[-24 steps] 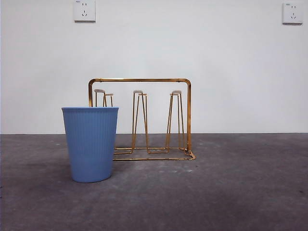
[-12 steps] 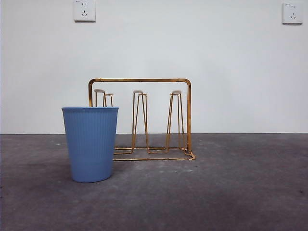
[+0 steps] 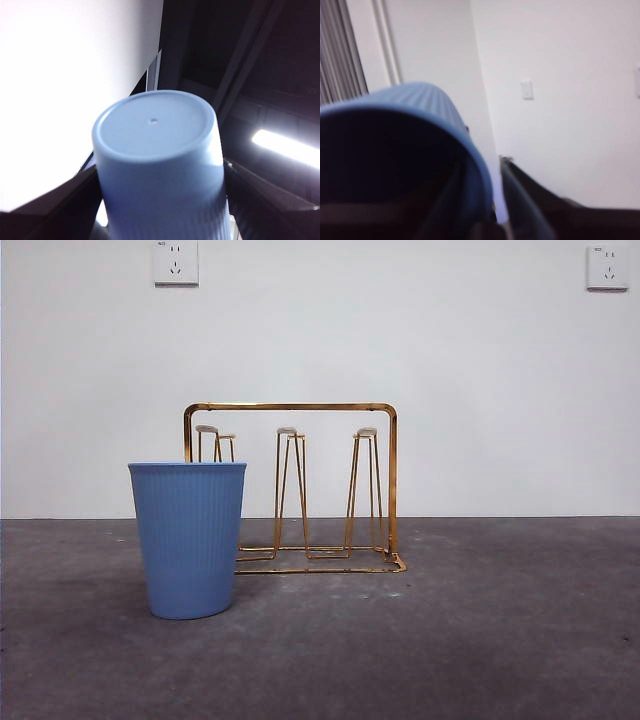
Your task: Pick up cup 1,put cup 1 in the cup rack,pick up cup 2,put cup 2 in the cup rack
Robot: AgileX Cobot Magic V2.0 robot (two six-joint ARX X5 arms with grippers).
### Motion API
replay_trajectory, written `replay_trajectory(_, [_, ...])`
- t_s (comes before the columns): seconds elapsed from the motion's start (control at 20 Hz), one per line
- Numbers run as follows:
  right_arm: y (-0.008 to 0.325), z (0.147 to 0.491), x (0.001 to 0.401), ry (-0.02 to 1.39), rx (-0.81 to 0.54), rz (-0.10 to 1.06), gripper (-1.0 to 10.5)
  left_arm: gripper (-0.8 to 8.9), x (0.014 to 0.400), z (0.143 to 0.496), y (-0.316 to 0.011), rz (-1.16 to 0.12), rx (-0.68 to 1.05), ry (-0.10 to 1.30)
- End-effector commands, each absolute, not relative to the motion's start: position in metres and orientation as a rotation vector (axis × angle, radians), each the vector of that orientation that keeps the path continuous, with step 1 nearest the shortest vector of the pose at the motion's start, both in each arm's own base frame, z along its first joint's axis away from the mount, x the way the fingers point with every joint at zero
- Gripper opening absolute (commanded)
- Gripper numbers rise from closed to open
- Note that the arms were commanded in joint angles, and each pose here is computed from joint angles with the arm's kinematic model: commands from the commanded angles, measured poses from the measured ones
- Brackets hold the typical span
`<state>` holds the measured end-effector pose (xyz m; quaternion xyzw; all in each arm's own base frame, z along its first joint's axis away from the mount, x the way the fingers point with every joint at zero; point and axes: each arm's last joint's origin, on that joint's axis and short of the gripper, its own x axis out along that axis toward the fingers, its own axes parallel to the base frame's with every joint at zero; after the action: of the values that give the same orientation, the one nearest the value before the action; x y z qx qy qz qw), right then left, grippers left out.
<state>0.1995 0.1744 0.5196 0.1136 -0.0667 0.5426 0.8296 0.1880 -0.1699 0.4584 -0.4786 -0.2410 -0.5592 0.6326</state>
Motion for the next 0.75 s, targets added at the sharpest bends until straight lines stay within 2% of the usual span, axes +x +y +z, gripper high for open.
replay_trajectory(0.05, [0.171,0.519,0.196,-0.12,0.231,1.14,2.3,-0.08,0.188,0.459,-0.167,-1.281,-1.065,-0.574])
replay_trajectory(0.3, [0.157,0.52,0.181,-0.093,0.149,1.091,2.3,-0.08,0.195,0.457,-0.165,-1.272,-1.029,-0.529])
replay_trajectory(0.6, [0.125,0.513,0.152,0.021,-0.04,0.818,2.3,-0.08,0.2,0.453,-0.167,-1.227,-0.929,-0.469])
replay_trajectory(0.75, [0.106,0.509,0.134,0.088,-0.114,0.684,2.3,-0.08,0.202,0.449,-0.169,-1.174,-0.825,-0.422])
